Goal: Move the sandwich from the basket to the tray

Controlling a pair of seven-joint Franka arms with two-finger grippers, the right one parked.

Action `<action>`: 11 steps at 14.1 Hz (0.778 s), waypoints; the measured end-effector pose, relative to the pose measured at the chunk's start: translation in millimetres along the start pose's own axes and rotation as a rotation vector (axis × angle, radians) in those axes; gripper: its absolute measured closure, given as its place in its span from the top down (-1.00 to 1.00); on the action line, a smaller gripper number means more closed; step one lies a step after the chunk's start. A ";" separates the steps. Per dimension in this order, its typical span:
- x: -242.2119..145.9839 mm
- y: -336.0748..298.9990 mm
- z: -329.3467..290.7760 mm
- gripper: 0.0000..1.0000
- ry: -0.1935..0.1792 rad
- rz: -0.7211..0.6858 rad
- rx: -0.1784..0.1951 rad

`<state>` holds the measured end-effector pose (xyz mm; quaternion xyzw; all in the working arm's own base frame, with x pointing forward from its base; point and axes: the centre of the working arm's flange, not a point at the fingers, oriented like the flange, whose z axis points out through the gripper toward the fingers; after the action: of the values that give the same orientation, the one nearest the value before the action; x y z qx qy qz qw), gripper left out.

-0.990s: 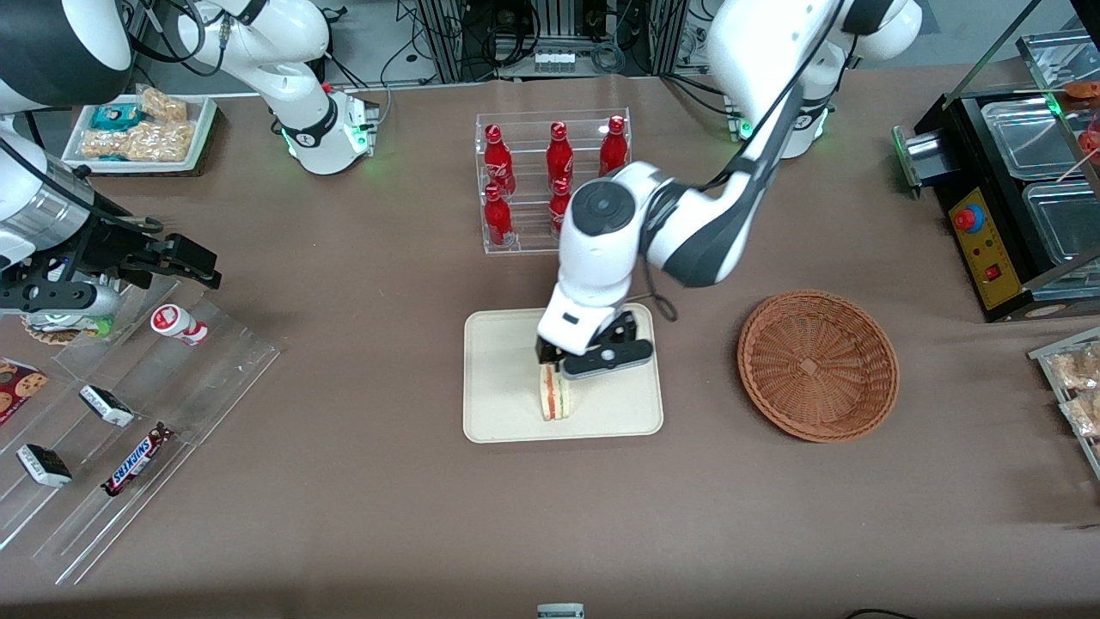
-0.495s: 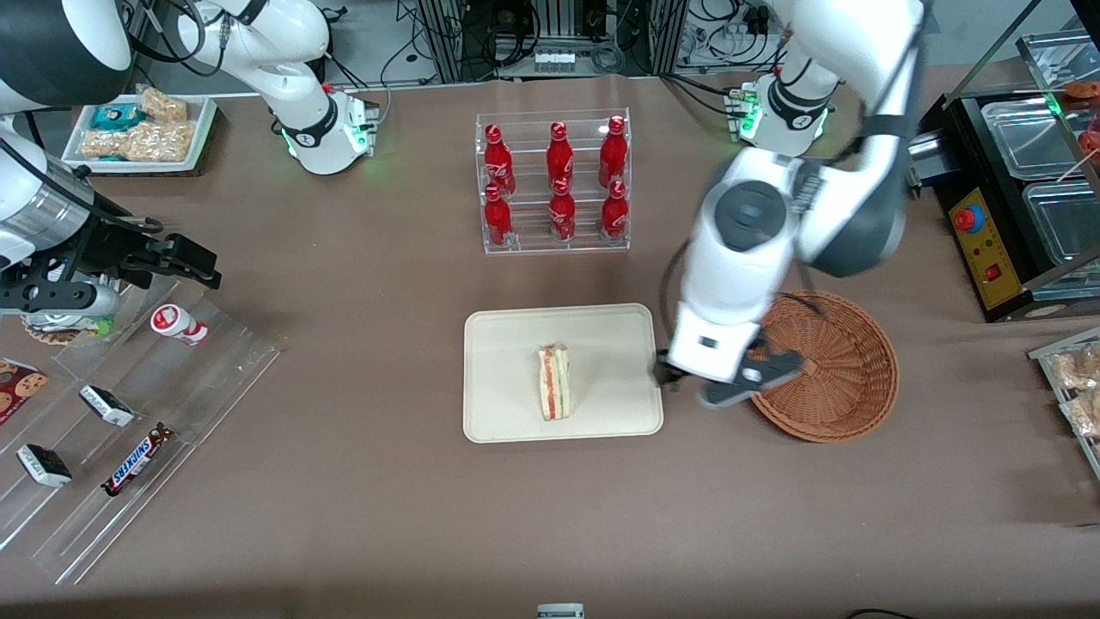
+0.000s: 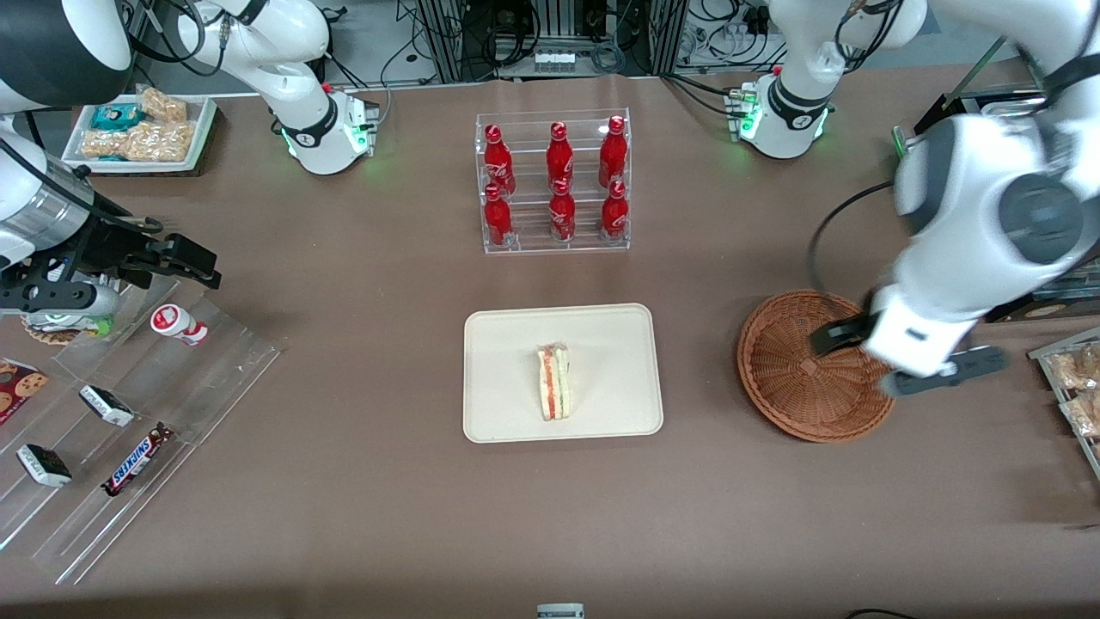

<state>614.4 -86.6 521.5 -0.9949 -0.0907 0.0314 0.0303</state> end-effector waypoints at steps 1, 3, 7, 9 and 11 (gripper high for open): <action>-1.7 -22.9 -9.4 1.00 -0.011 0.032 -0.004; -7.8 -65.0 -27.5 1.00 -0.026 0.096 -0.014; -34.3 -125.4 -68.8 1.00 -0.011 0.196 -0.044; -46.6 -134.9 -80.6 1.00 0.009 0.209 -0.050; -53.0 -128.3 -83.7 1.00 0.013 0.225 -0.049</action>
<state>545.2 25.2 616.3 -0.9994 0.0209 0.0261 0.0030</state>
